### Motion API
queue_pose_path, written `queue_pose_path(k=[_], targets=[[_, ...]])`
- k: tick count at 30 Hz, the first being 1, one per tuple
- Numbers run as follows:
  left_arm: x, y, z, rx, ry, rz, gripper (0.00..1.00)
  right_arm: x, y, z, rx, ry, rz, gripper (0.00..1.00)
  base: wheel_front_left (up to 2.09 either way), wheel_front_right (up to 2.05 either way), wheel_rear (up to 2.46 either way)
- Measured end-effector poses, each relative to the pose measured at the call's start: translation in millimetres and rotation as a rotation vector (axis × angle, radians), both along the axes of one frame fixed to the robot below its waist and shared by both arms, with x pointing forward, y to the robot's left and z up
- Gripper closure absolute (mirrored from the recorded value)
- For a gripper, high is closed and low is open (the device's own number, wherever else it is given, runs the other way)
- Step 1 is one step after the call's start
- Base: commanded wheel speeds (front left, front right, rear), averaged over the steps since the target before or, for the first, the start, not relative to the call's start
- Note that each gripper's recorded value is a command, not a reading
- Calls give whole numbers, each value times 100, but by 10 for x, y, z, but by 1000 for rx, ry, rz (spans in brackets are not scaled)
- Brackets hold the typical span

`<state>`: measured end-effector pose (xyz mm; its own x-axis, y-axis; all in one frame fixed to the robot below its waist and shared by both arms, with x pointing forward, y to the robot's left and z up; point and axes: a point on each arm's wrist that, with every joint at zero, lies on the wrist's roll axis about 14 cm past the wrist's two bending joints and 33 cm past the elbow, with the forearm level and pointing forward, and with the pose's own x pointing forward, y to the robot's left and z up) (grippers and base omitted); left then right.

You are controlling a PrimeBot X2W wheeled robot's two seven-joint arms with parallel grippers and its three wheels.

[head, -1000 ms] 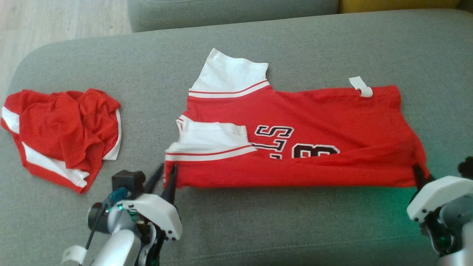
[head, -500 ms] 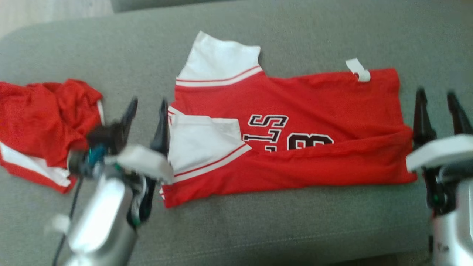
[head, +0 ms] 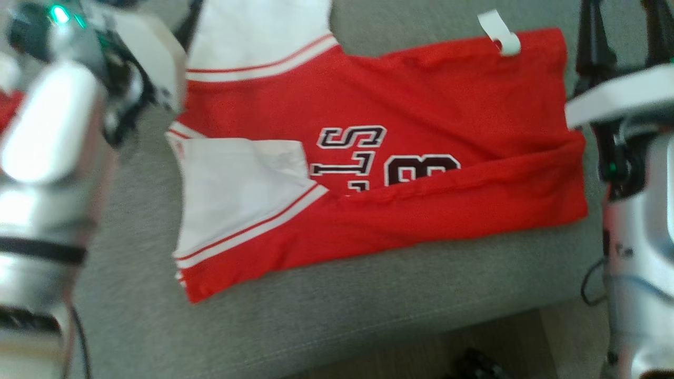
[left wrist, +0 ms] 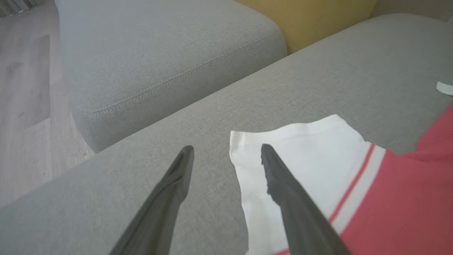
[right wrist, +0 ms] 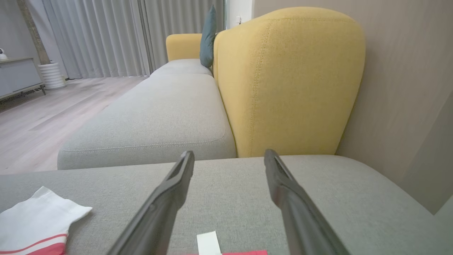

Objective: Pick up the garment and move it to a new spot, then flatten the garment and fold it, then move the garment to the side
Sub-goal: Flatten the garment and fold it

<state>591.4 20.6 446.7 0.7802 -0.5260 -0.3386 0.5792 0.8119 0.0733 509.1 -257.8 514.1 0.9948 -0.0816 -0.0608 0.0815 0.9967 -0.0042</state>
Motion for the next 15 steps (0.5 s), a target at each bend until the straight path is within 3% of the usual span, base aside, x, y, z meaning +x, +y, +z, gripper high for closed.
queue_pose_path(k=[8, 15], targets=[[391, -249, -450, 160, 137, -87, 0, 143, -146, -9, -71, 3, -11, 0, 0, 0, 0], [540, -338, -775, 206, 188, -123, 0, 33, -351, -157, -99, 40, -61, 0, 0, 0, 0]])
